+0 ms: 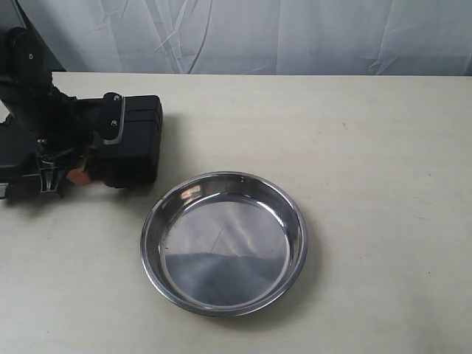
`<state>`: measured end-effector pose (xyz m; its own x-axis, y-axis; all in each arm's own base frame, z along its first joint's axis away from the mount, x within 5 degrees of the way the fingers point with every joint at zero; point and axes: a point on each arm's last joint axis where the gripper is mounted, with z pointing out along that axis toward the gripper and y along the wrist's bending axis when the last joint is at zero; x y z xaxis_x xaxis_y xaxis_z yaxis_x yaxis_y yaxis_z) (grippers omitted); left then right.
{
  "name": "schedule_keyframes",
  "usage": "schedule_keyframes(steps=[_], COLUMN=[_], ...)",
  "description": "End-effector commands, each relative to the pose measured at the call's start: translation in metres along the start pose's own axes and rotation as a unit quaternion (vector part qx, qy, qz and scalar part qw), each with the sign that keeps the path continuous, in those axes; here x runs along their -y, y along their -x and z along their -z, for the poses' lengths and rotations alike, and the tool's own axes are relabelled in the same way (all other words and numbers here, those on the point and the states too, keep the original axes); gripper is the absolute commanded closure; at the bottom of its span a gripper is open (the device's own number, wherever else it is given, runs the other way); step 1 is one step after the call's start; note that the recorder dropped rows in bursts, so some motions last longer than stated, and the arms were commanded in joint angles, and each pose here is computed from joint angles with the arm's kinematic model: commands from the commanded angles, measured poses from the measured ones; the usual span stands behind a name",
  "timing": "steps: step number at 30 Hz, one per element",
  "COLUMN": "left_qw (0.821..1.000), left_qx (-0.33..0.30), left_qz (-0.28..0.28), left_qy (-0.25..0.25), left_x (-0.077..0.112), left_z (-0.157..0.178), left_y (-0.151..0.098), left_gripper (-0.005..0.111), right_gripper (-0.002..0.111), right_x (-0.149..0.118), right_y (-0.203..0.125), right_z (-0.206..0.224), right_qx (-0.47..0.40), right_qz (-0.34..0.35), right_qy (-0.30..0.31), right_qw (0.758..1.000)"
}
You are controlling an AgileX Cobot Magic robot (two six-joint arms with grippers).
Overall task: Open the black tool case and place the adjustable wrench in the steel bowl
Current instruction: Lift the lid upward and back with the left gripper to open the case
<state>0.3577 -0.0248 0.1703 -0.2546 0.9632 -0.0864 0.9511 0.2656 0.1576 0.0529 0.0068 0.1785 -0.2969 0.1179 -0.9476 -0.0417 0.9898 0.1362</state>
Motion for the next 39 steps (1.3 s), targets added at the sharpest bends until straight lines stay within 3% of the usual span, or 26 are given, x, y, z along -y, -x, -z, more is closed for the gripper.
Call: schedule_keyframes(steps=[1,8,20,25,31,39], left_qw=[0.999,0.998,0.997,0.991,0.976,0.940], left_qx=[0.030,0.018,0.031,0.051,0.089,0.203], left_qz=[0.031,0.048,0.071,0.121,0.197,0.272], left_qy=[0.005,-0.039,-0.025,-0.001,0.033,0.043], left_x=[0.000,0.001,-0.012,-0.027,-0.046,-0.064], left_z=[0.011,0.010,0.023,0.041,0.069,0.110], left_y=[0.006,0.007,0.013,0.020,0.030,0.052], left_gripper=[0.107,0.107,0.107,0.107,0.107,0.107], right_gripper=[0.108,0.108,0.108,0.108,0.108,0.108], right_x=[0.000,0.000,0.000,0.000,0.000,0.000], right_y=[0.002,0.002,0.002,0.002,0.002,0.002], right_z=[0.001,0.001,0.001,0.001,0.001,0.001], right_qx=[0.011,0.012,0.012,0.012,0.010,0.010], right_qz=[0.001,0.001,0.001,0.001,0.001,0.001], right_qy=[-0.002,-0.002,-0.002,-0.002,-0.002,-0.002], right_qw=[1.000,1.000,1.000,1.000,1.000,1.000])
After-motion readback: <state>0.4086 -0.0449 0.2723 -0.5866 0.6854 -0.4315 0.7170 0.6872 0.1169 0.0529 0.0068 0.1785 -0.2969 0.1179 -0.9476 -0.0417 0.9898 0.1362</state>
